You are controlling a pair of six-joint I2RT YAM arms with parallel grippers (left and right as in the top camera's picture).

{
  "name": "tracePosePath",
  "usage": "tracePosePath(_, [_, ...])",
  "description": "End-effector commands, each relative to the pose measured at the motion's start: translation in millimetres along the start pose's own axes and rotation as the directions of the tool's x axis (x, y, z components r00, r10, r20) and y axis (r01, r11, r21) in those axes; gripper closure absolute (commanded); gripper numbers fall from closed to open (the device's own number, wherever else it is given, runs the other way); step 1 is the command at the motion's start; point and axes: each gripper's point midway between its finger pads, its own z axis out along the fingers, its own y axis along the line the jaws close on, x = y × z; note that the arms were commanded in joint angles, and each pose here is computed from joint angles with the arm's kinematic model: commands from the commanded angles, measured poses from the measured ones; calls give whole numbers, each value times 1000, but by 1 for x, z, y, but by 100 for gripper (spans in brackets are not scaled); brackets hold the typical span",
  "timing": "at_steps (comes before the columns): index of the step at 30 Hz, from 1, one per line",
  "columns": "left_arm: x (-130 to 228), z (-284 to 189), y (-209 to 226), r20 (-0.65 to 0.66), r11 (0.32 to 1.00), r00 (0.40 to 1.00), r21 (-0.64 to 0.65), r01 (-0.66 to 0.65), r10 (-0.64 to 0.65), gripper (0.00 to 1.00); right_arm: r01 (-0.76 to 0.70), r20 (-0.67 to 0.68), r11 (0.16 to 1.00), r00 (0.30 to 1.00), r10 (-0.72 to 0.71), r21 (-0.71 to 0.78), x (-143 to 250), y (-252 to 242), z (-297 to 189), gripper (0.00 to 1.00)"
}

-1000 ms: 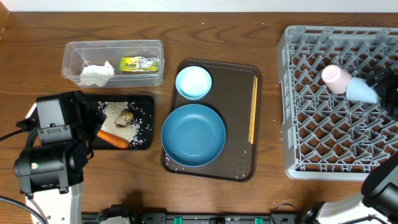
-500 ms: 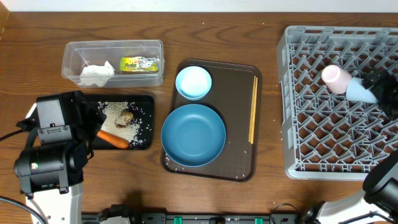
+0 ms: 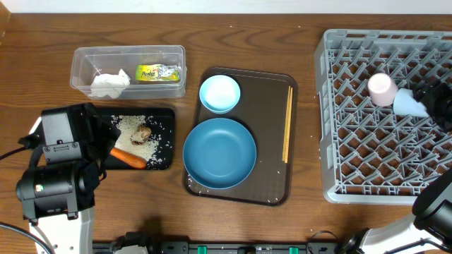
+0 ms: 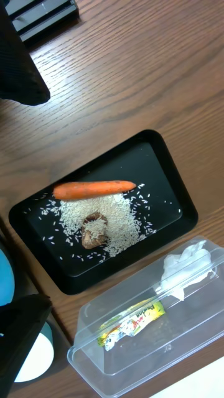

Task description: Sort waste into correct bins and load items into the dishwasher rack

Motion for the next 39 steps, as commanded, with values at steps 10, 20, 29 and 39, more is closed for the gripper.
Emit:
tracePosePath(10, [-3,-1,3,16,1000,1000,-14,6,-5,2,33,36,999,999,-33,-3,-8,7,-15,44])
tracePosePath(20, [-3,-1,3,16,1000,1000,-14,6,-5,2,9,5,1000,1000,-8,-21,0,11,-22,60])
tracePosePath(29, [-3,-1,3,16,1000,1000,-14,6,-5,2,-129,-22,991,991,130,46,13,6,-49,55])
tracePosePath(39, [-3,-1,3,16,1000,1000,-14,6,-5,2,-192,-46,965,978,203,181,30,-18,-52,8])
